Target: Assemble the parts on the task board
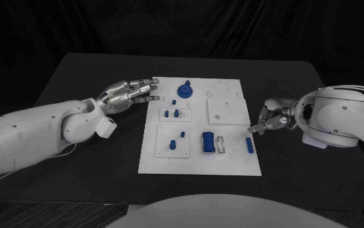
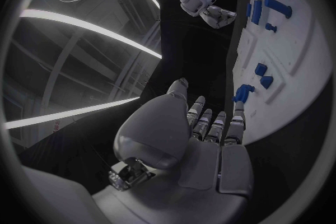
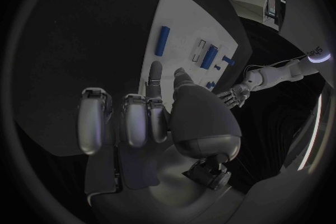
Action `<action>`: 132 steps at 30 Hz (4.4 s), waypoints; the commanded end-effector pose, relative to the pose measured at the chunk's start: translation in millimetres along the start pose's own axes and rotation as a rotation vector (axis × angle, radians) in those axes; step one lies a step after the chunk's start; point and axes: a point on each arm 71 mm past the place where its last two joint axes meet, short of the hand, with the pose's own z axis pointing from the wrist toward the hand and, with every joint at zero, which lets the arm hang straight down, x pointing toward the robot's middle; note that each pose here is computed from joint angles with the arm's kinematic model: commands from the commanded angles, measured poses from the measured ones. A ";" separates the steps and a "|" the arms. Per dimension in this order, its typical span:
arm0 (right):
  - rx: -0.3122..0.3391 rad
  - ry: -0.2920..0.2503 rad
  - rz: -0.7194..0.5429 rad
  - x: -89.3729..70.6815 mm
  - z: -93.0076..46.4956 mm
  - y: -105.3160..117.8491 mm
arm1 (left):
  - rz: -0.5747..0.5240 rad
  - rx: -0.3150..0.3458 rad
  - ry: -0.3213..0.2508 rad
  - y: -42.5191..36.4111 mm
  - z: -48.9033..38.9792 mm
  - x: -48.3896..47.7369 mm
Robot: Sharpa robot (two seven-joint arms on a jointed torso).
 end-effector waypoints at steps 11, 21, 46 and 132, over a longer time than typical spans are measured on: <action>0.025 0.064 -0.029 18.8 11.4 4.5 | -0.011 0.014 0.008 -0.6 0.7 1.4; 0.020 0.089 -0.028 28.7 17.4 8.5 | -0.012 0.013 0.009 -0.6 0.0 1.4; 0.004 0.139 -0.052 43.8 26.9 20.1 | -0.015 0.009 0.015 -0.1 0.1 2.3; -0.089 0.171 0.411 43.8 26.5 55.2 | -0.020 0.000 0.024 2.1 2.2 3.6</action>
